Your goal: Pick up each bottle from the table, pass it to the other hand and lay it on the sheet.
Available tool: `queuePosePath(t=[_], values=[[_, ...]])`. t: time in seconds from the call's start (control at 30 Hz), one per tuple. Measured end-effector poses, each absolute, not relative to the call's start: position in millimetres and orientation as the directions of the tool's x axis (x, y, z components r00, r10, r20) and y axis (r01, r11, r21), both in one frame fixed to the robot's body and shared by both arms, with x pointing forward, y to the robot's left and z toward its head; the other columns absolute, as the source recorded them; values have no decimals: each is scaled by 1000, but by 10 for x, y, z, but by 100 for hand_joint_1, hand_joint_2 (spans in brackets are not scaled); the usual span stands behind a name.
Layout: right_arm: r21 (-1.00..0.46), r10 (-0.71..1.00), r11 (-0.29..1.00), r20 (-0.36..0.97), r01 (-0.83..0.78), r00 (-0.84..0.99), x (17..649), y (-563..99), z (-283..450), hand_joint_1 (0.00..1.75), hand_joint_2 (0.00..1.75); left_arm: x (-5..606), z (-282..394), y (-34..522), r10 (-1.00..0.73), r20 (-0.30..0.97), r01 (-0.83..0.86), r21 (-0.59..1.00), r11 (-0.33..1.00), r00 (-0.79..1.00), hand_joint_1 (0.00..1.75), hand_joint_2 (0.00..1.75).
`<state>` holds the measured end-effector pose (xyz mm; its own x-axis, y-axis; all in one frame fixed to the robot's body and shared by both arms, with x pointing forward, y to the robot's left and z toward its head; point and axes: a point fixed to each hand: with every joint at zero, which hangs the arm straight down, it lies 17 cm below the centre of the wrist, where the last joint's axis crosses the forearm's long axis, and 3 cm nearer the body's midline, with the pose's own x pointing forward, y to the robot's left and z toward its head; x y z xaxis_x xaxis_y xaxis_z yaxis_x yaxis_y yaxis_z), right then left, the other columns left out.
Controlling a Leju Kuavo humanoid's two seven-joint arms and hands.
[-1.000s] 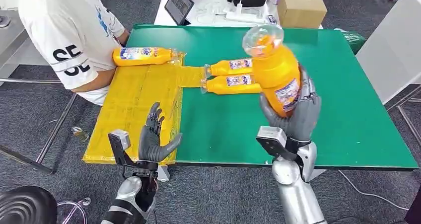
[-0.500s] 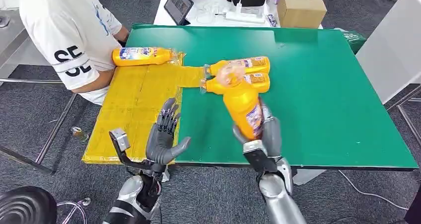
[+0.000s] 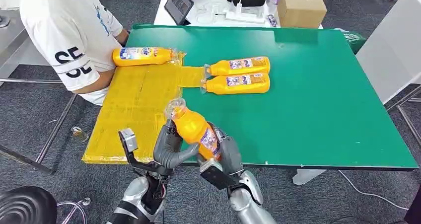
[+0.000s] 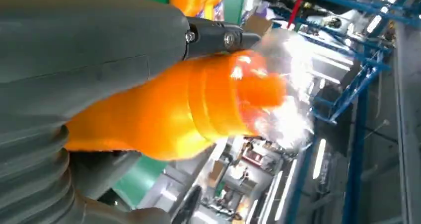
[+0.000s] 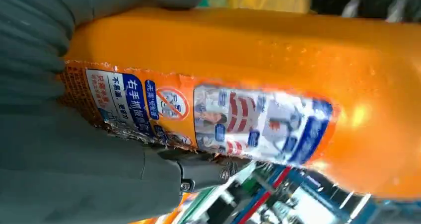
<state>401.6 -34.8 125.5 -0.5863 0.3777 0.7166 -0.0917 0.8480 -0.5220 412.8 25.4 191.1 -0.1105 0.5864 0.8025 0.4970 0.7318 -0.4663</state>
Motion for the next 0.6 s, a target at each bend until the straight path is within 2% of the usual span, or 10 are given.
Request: queuePosePath(t=[0.6], values=[[-584,397,805,662,-106,-635,3968,6,1356,175,175,4223,1641,208,542,839,470,-461,752,-45,0,175]])
